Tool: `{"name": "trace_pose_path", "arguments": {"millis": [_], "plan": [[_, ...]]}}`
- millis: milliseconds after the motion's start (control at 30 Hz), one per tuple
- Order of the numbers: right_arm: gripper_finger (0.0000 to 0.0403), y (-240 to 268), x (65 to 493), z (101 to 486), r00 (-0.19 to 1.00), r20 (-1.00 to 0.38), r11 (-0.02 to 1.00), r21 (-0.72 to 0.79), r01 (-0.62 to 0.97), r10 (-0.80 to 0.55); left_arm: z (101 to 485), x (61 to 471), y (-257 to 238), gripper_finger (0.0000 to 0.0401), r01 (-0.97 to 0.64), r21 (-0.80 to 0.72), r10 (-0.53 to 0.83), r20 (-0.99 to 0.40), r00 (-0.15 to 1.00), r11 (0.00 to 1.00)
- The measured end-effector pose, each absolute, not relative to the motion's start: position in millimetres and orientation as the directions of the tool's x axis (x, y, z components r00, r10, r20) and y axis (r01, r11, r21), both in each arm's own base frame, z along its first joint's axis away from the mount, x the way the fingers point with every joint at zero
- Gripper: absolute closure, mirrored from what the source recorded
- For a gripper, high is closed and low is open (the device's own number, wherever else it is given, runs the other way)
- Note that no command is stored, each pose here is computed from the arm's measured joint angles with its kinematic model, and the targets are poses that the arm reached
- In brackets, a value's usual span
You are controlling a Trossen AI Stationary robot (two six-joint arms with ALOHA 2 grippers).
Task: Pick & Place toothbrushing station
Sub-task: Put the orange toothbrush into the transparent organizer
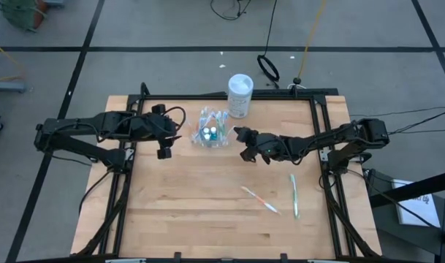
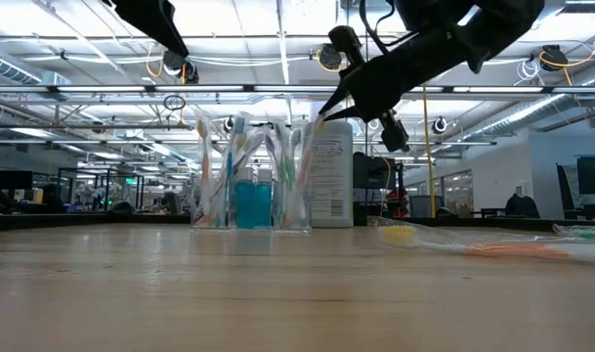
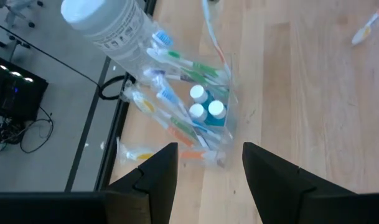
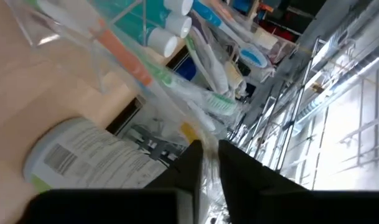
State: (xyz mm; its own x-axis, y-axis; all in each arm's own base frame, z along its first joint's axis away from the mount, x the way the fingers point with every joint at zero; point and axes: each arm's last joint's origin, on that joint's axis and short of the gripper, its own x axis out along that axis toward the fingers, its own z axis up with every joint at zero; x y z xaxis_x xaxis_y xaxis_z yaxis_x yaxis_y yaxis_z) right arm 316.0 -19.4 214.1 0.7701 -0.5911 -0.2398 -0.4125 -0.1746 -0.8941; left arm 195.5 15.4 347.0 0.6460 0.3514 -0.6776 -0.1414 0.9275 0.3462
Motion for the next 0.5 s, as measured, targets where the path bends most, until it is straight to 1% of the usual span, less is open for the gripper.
{"name": "trace_pose_path", "arguments": {"millis": [333, 500], "plan": [[0.0291, -19.4, 310.4, 203.6, 0.76, -0.266, -0.098, -0.913, -0.397, -0.593, 348.7, 197.3, 15.4, 0.0215, -0.15, 0.343, 0.352, -0.66, 0.664, 0.927], [0.0267, -10.6, 310.4, 208.4, 0.737, -0.201, -0.033, -0.956, -0.29, -0.646, 348.8, 197.2, 15.4, 0.0215, -0.168, 0.326, 0.352, -0.66, 0.664, 0.93]]}}
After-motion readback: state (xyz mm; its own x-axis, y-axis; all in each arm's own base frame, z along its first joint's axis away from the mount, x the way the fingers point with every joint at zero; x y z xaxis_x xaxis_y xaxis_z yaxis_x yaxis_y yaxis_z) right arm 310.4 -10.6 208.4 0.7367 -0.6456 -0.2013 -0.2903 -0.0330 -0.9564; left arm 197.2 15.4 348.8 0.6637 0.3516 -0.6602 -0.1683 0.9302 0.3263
